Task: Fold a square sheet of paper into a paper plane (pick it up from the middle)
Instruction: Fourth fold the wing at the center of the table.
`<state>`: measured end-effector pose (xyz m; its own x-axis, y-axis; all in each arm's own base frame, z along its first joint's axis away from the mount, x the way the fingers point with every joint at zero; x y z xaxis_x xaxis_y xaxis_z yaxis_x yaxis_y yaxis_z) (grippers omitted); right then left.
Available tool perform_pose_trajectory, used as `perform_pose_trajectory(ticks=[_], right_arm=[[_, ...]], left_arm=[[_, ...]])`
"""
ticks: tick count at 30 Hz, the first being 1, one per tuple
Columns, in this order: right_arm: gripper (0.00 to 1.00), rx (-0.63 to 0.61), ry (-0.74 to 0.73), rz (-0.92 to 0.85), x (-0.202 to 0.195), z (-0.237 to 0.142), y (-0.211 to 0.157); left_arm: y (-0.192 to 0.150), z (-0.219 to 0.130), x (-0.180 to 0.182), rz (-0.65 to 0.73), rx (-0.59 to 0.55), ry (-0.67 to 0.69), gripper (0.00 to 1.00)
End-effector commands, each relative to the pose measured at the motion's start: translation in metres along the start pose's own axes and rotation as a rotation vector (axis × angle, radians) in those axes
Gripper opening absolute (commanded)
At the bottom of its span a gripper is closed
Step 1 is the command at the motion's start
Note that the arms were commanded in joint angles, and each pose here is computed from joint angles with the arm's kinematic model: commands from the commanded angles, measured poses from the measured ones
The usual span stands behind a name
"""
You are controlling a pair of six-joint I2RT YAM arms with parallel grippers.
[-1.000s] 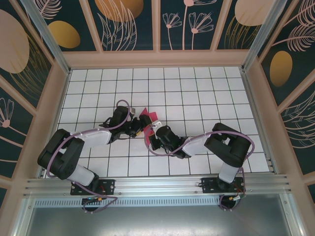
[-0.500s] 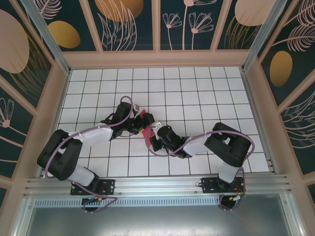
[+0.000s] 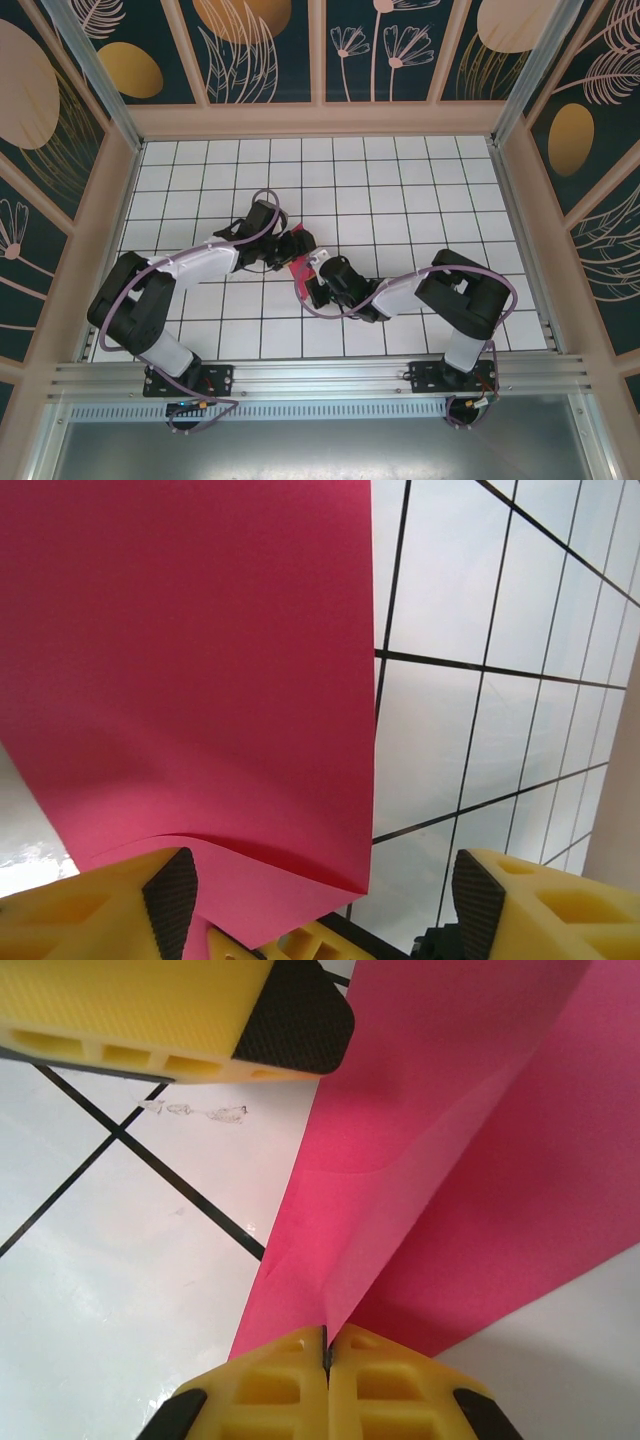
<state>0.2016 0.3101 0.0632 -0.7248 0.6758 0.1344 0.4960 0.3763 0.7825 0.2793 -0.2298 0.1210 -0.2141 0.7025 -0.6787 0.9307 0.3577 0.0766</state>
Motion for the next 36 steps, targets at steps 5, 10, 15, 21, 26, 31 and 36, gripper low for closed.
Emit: perform_pose_trajectory(ticks=[5,10,15,21,26,31,36], right_arm=[[0.00,-0.097,-0.023,-0.015,-0.001,-0.008,0.012],[0.00,-0.118,-0.016,-0.013,-0.002,-0.013,0.008],[0.00,-0.130,-0.015,-0.037,-0.003,-0.014,0.004],[0.00,-0.155,-0.015,-0.073,-0.002,-0.017,0.005],[0.00,-0.155,-0.010,-0.077,-0.001,-0.017,0.005],[0.00,-0.143,-0.012,-0.096,-0.001,-0.016,0.002],[0.00,-0.155,-0.028,-0.102,-0.002,-0.017,0.005]], left_arm=[[-0.017,0.002,0.018,0.018,0.059,0.108,0.60],[-0.015,0.001,0.012,-0.004,0.047,0.072,0.58],[-0.015,-0.002,0.007,-0.019,0.038,0.038,0.54],[-0.016,-0.004,0.002,-0.031,0.046,0.001,0.59],[-0.014,-0.014,-0.006,-0.039,0.004,-0.048,0.71],[-0.008,-0.017,-0.013,-0.061,-0.040,-0.073,0.76],[-0.007,-0.012,-0.005,-0.068,-0.031,-0.006,0.75]])
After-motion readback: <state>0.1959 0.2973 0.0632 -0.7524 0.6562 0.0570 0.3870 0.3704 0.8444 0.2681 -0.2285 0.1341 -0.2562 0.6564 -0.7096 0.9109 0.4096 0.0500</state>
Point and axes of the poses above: each hand's point on the last joint's axis, 136 mm out from that joint toward the fingers, its own z axis out along the fingers, its own x axis along the line the jaws close on, y = z × x, the point moved 6 cm from there along -z, back along the fingers, and after that the axes turned 5 degrees about -z, right-handed, at the moved point
